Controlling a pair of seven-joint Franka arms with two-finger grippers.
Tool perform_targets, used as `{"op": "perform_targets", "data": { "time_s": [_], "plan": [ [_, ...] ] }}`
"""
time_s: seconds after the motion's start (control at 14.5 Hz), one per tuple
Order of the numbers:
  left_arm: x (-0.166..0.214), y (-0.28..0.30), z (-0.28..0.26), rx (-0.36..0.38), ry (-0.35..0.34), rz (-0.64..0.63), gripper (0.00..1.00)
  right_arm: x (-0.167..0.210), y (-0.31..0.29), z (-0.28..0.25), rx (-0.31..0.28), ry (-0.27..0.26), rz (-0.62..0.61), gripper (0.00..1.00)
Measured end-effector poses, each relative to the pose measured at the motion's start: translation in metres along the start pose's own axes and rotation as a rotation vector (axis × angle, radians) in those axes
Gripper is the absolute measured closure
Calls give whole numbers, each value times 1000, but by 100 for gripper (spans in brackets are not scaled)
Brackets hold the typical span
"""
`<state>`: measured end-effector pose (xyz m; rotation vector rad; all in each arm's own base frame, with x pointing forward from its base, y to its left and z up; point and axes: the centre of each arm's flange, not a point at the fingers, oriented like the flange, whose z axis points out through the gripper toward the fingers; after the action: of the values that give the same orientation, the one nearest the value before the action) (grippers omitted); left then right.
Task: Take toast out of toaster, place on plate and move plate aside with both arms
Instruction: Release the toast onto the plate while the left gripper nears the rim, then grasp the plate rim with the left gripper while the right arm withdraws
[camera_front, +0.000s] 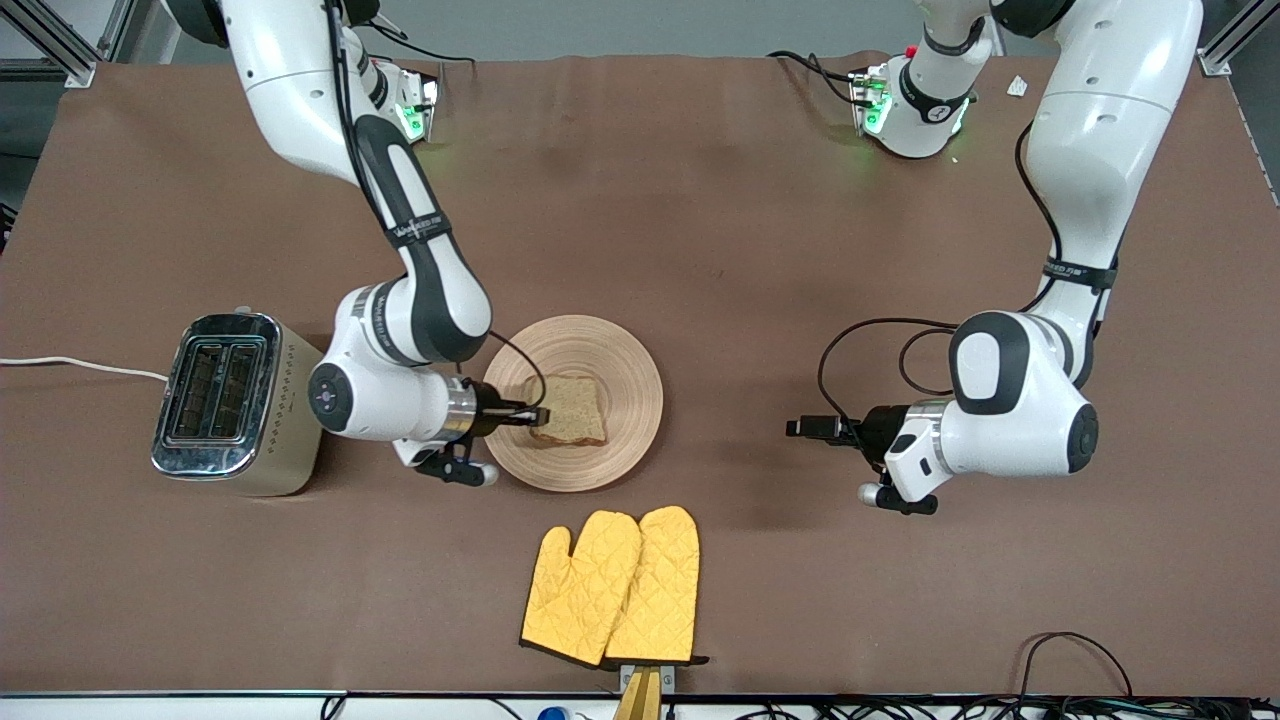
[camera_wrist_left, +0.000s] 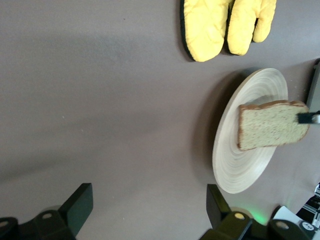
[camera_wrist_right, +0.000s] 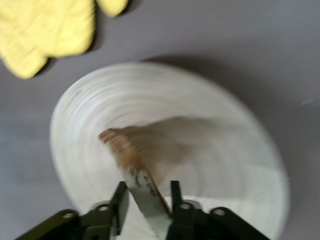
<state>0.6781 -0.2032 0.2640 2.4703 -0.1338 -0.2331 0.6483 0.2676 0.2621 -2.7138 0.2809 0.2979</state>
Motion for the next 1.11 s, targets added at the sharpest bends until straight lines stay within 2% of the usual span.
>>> {"op": "perform_targets", "data": {
  "time_s": [0.14,0.35,0.41,0.48,0.62,0.69,0.83,1.04,1.11],
  "plan": [
    [2,0,14,-37,7,-1,0,15,27,-14,-53,23,1,33],
    [5,10,47,-123,35,22,3,33,74,-50,-176,33,-34,4],
    [5,11,61,-159,43,40,4,36,89,-71,-214,40,-58,0],
    [5,13,76,-193,47,57,4,39,105,-95,-237,50,-82,0],
    [3,13,107,-246,65,94,7,42,150,-150,-234,78,-149,0],
    [1,12,123,-269,71,110,17,40,176,-177,-220,94,-177,0],
    [-4,14,155,-300,73,114,22,28,217,-229,-212,125,-212,0],
    [-7,27,183,-307,69,135,33,-8,228,-301,-278,167,-250,0],
    [-6,31,184,-309,71,140,33,-23,222,-324,-307,183,-270,0]
  ]
}}
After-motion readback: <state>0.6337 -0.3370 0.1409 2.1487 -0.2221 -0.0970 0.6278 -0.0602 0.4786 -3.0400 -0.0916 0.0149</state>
